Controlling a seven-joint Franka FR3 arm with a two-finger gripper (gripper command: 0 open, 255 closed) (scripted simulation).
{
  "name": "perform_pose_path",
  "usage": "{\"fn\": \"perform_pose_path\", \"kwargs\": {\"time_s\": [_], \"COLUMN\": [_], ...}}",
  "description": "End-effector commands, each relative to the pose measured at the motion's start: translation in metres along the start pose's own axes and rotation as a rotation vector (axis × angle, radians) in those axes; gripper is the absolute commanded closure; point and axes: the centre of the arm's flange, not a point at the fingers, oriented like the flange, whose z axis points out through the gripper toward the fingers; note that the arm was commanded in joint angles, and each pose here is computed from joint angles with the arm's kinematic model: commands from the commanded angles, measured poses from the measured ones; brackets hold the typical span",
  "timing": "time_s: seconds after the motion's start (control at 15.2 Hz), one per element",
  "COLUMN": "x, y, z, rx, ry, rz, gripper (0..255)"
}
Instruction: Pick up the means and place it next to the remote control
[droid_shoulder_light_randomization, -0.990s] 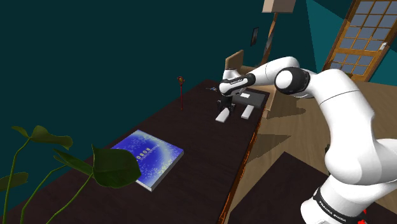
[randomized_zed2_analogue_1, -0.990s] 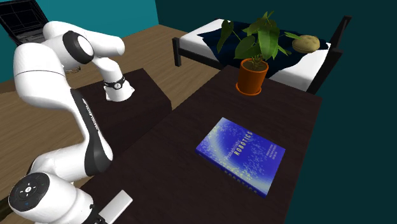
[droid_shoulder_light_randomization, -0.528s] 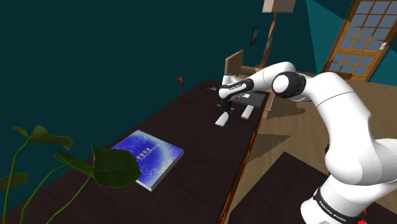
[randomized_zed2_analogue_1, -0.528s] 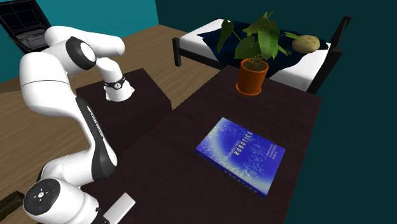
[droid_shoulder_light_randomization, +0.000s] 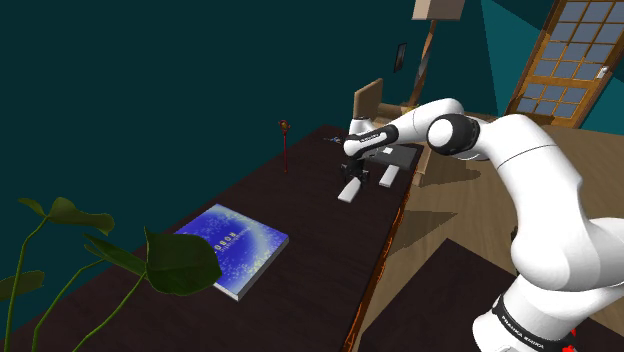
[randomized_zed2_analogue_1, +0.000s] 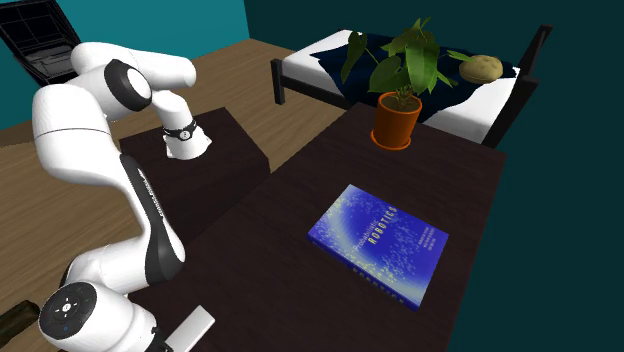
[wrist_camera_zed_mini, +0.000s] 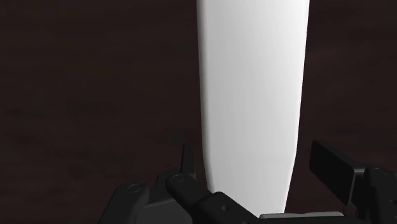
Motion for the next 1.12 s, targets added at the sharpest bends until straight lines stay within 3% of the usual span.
{"fn": "perform_pose_path", "kwargs": {"time_s": [0.0,0.26,0.53,1.06], "x": [0.0,0.0,0.0,0.0], "y": [0.0,0.0,0.0,0.0], "z": [0.0,0.0,-0.05,-0.05], "rx": [0.0,0.0,0.0,0.0], "ry": [0.0,0.0,0.0,0.0], "rz": [0.0,0.0,0.0,0.0], "gripper": [0,0,0,0]}}
